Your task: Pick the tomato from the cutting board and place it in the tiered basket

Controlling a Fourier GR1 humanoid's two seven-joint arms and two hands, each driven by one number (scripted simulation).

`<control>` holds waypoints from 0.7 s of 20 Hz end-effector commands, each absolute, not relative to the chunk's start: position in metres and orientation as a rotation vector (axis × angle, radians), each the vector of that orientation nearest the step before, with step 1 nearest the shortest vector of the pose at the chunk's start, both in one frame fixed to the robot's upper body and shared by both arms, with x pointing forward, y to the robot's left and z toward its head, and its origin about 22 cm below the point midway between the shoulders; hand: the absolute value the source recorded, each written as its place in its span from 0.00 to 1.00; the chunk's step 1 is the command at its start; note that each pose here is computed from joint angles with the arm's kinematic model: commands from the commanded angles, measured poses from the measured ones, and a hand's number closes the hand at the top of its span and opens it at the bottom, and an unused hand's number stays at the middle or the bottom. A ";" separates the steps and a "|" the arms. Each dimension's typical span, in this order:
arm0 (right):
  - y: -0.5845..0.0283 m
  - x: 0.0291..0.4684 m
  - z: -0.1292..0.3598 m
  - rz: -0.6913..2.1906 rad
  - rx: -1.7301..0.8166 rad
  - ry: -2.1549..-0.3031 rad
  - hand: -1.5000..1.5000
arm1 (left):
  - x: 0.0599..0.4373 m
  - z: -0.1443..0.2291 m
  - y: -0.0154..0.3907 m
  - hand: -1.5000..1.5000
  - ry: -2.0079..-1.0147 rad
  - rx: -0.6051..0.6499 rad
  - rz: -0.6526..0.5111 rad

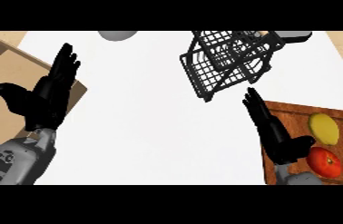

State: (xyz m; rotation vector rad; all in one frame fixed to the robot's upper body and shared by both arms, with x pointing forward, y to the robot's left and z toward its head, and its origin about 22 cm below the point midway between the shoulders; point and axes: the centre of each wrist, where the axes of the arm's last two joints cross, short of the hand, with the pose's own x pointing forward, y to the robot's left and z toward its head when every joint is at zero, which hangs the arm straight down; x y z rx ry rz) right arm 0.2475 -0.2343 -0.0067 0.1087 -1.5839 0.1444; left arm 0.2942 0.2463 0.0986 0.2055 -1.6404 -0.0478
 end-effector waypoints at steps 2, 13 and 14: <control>-0.314 0.233 0.030 0.023 0.109 -1.759 1.00 | 0.284 0.089 0.247 0.50 -1.639 0.253 -0.048; -0.428 0.178 0.027 -0.514 0.413 -1.868 0.00 | 0.266 0.049 0.228 0.50 -1.634 0.230 -0.057; -0.451 0.163 0.038 -0.448 0.392 -1.917 0.00 | 0.264 0.043 0.219 0.50 -1.626 0.212 -0.048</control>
